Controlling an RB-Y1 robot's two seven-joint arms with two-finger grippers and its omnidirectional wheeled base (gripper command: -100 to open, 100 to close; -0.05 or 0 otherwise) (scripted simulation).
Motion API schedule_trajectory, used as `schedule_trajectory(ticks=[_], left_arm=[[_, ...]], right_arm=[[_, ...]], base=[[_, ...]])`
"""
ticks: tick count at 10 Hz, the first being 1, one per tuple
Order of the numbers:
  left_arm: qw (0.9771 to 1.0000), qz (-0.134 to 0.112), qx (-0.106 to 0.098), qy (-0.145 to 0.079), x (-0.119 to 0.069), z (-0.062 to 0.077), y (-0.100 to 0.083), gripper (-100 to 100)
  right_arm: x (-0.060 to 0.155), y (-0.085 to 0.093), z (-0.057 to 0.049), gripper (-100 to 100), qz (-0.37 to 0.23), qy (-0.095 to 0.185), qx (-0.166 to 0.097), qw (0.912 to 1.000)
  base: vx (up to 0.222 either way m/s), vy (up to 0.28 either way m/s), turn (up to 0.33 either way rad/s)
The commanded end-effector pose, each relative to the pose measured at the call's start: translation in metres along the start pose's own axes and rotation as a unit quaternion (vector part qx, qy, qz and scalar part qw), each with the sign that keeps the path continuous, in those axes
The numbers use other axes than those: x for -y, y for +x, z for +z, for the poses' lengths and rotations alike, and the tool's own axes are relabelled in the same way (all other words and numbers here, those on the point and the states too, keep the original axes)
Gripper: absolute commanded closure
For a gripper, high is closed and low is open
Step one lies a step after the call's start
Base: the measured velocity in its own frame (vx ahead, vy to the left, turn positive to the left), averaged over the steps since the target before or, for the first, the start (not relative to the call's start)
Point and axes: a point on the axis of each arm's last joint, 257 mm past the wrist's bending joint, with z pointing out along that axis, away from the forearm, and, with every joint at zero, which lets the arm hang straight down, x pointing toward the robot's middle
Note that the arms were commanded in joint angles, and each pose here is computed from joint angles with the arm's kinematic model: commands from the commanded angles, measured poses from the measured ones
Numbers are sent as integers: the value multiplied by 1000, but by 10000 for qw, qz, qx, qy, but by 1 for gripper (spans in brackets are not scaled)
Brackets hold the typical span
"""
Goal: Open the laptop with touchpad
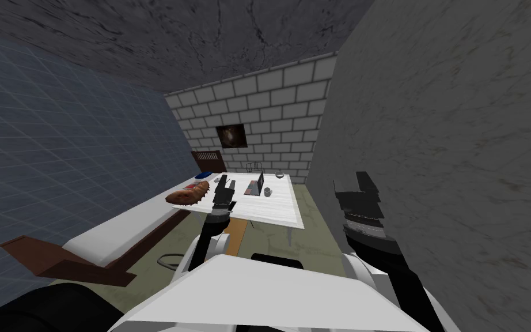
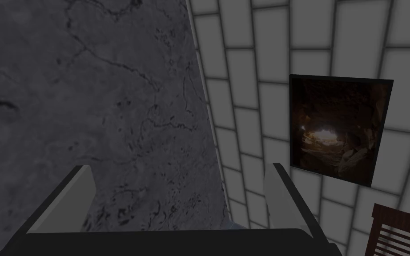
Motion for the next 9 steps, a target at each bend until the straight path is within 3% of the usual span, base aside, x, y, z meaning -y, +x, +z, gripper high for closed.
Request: schedule_trajectory(ticks=[1,9], left_arm=[[10000,0,0,0,0,0,0,0],[10000,0,0,2,0,0,0,0]], right_arm=[[0,0,0,0,0,0,0,10000],[0,0,0,0,0,-2,0,10000]], base=[[0,0,0],[0,0,0]])
